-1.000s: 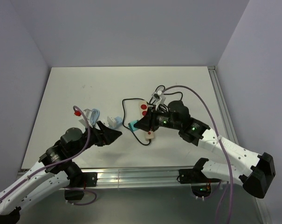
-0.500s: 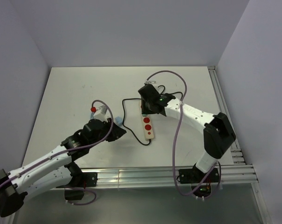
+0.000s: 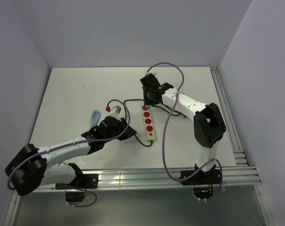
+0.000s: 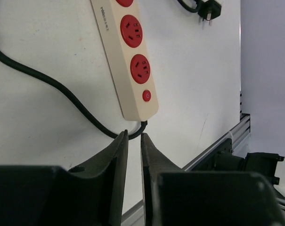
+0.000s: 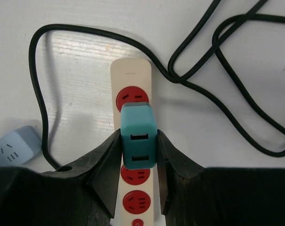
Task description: Insert the plug
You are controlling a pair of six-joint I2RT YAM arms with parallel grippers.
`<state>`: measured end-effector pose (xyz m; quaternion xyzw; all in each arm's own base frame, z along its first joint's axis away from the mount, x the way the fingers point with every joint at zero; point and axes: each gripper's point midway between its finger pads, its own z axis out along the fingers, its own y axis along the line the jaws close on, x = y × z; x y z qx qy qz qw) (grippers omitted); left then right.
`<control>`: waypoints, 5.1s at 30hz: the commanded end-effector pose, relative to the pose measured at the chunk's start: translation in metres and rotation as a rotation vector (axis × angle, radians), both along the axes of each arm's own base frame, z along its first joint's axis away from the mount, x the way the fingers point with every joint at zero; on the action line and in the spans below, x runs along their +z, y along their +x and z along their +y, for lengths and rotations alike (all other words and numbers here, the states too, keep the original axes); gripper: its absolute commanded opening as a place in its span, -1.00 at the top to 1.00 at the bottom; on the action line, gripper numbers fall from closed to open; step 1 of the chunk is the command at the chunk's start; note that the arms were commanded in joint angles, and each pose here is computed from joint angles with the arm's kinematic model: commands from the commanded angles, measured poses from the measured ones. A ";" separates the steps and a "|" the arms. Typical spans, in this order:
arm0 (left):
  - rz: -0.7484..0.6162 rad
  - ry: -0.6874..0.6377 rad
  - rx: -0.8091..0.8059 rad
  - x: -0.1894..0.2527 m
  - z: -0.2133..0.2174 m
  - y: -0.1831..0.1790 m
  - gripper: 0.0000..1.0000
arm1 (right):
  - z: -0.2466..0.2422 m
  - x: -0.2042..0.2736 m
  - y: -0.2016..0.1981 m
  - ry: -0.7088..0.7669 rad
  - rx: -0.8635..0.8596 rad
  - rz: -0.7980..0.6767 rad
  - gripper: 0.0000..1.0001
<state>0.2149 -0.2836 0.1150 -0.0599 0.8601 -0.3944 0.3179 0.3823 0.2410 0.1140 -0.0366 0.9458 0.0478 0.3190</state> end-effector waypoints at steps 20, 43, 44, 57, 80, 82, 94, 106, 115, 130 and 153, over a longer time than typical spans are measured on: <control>0.031 -0.035 -0.058 -0.046 -0.029 0.011 0.63 | 0.004 0.005 0.032 0.031 0.112 -0.032 1.00; 0.040 -0.032 -0.072 -0.050 -0.033 0.014 0.63 | 0.002 -0.014 0.013 0.069 0.066 0.050 1.00; 0.040 -0.032 -0.072 -0.050 -0.033 0.014 0.63 | 0.000 -0.013 0.014 0.065 0.056 0.045 1.00; 0.041 -0.035 -0.078 -0.050 -0.035 0.015 0.63 | 0.002 0.021 0.020 0.083 0.058 -0.043 1.00; 0.046 -0.043 -0.084 -0.050 -0.035 0.013 0.62 | 0.012 -0.013 0.025 0.076 0.069 0.027 1.00; 0.045 -0.043 -0.082 -0.050 -0.034 0.013 0.61 | 0.013 -0.018 0.024 0.070 0.065 0.041 1.00; 0.048 -0.055 -0.085 -0.052 -0.037 0.014 0.27 | 0.012 -0.039 0.021 -0.027 0.083 0.141 1.00; 0.030 -0.053 -0.066 -0.047 -0.028 0.011 0.21 | 0.000 -0.112 -0.038 -0.156 0.018 0.145 1.00; 0.032 -0.063 -0.065 -0.046 -0.026 0.009 0.21 | -0.019 -0.142 -0.042 -0.143 -0.013 0.195 1.00; 0.005 -0.077 -0.077 -0.030 -0.024 0.006 0.20 | -0.034 -0.206 -0.106 -0.219 -0.018 0.285 1.00; -0.077 -0.091 -0.029 0.020 -0.003 0.002 0.02 | -0.019 -0.196 -0.104 -0.149 -0.049 0.159 0.88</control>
